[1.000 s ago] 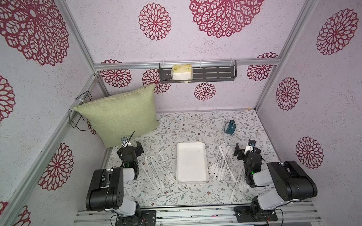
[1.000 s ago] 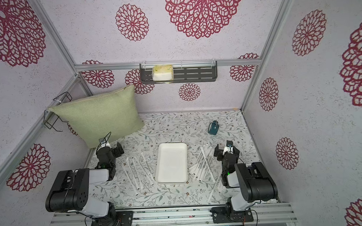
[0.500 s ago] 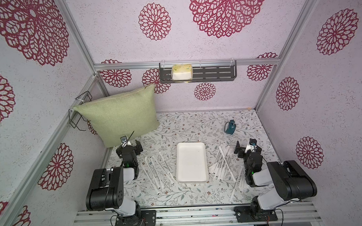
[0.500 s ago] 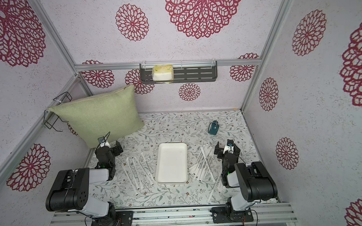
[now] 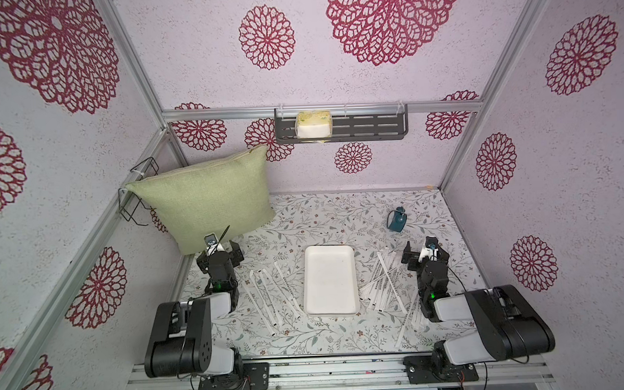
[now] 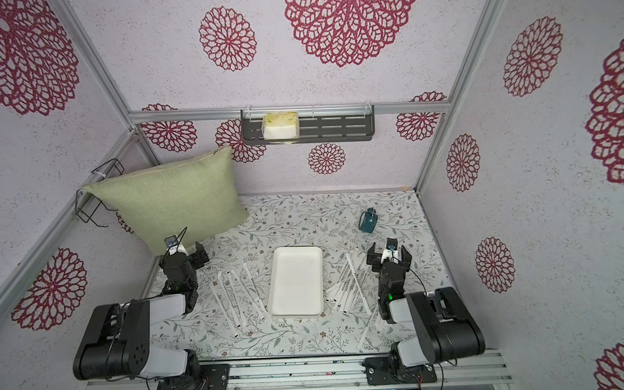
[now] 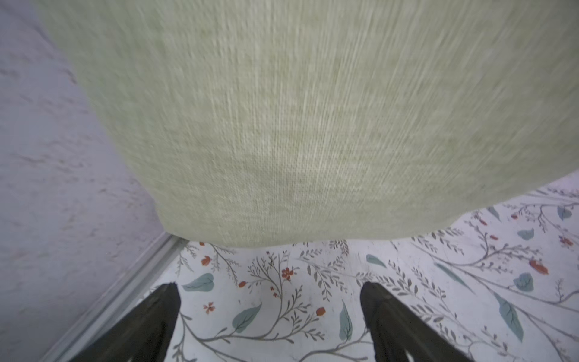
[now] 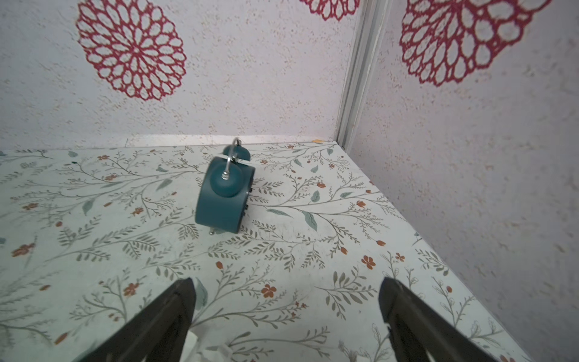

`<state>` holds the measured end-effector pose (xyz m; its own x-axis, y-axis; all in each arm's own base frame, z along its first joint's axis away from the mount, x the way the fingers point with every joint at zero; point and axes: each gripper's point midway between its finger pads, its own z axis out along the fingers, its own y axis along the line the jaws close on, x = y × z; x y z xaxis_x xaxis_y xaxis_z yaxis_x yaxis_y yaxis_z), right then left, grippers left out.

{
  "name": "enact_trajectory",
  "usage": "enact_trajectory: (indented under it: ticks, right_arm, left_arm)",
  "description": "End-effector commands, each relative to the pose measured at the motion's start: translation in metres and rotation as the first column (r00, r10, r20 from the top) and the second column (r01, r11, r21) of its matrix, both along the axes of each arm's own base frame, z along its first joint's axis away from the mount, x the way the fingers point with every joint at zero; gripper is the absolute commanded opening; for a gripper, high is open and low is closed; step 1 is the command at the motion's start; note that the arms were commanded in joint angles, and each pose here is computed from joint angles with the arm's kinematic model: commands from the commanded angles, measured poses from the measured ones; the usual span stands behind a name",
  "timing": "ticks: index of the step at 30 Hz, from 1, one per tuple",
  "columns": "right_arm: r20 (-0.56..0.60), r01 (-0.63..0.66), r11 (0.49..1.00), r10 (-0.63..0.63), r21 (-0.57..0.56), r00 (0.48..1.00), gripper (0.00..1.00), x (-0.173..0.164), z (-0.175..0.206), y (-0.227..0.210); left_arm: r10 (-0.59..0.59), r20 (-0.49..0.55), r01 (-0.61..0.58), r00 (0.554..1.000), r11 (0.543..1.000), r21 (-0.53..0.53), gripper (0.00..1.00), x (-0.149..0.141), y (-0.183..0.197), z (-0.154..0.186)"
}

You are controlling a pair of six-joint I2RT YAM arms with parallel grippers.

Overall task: Put the straws into the storage box
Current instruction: Pick up the straw from the center of the board.

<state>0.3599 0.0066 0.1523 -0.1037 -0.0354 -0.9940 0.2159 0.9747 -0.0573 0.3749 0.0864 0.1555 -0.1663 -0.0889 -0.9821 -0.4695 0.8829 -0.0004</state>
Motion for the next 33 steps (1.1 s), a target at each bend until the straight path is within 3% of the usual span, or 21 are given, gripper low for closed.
enact_trajectory:
  ticks: [1,4,6,7,8,9,12,15,17,20,27,33]
  right_arm:
    - [-0.004,0.132,0.987,-0.132,0.097,0.991,0.99,0.004,0.053,-0.002]
    - [-0.048,-0.038,0.946,0.056,0.323,0.997,0.99,0.011,0.070,0.029]
    - [0.005,-0.164,0.817,0.194,0.552,0.981,0.99,0.004,0.074,0.048]
    - [0.077,-0.293,0.743,0.310,0.602,0.947,0.94,-0.004,0.081,0.063]
    - [0.099,-0.328,0.685,0.353,0.650,0.931,0.81,-0.012,0.079,0.068]
    - [0.053,-0.283,0.674,0.341,0.683,0.939,0.70,-0.015,0.072,0.066]
    - [-0.225,-0.032,0.734,0.249,0.678,0.942,0.51,-0.028,0.041,0.050]
    - [-0.429,0.123,0.795,0.184,0.594,0.884,0.41,-0.053,0.021,0.039]
    - [-0.524,0.118,0.821,0.239,0.559,0.817,0.36,-0.067,0.007,0.049]
    - [-0.675,0.053,0.873,0.335,0.486,0.657,0.30,-0.086,-0.029,0.076]
    - [-0.759,-0.042,0.897,0.396,0.440,0.517,0.23,-0.092,-0.070,0.097]
    - [-0.785,-0.044,0.918,0.362,0.394,0.503,0.18,-0.083,-0.086,0.093]
  left_arm:
    - [0.113,0.039,-0.116,0.993,0.990,0.074,0.98,-0.016,-0.004,0.054]
    - [0.180,0.003,-0.180,0.984,0.984,0.014,0.98,-0.026,-0.013,0.083]
    - [0.192,-0.054,-0.196,0.980,0.975,-0.102,0.98,-0.032,-0.018,0.084]
    - [0.176,-0.081,-0.188,0.981,0.967,-0.171,0.98,-0.033,-0.023,0.082]
    - [0.157,-0.099,-0.176,0.983,0.955,-0.238,0.98,-0.033,-0.028,0.079]
    - [0.141,-0.120,-0.171,0.983,0.940,-0.294,0.98,-0.035,-0.032,0.076]
    - [-0.080,-0.151,0.007,0.985,0.903,-0.430,0.98,-0.028,-0.057,0.068]
    - [-0.242,-0.123,0.153,0.963,0.857,-0.492,0.96,-0.029,-0.083,0.073]
    - [-0.308,-0.174,0.191,0.935,0.852,-0.487,0.92,-0.032,-0.106,0.070]
    - [-0.407,-0.249,0.265,0.879,0.851,-0.454,0.92,-0.036,-0.157,0.060]
    - [-0.573,-0.239,0.372,0.784,0.741,-0.559,0.96,-0.040,-0.243,0.029]
    - [-0.621,-0.224,0.411,0.751,0.705,-0.579,0.93,-0.036,-0.262,0.023]
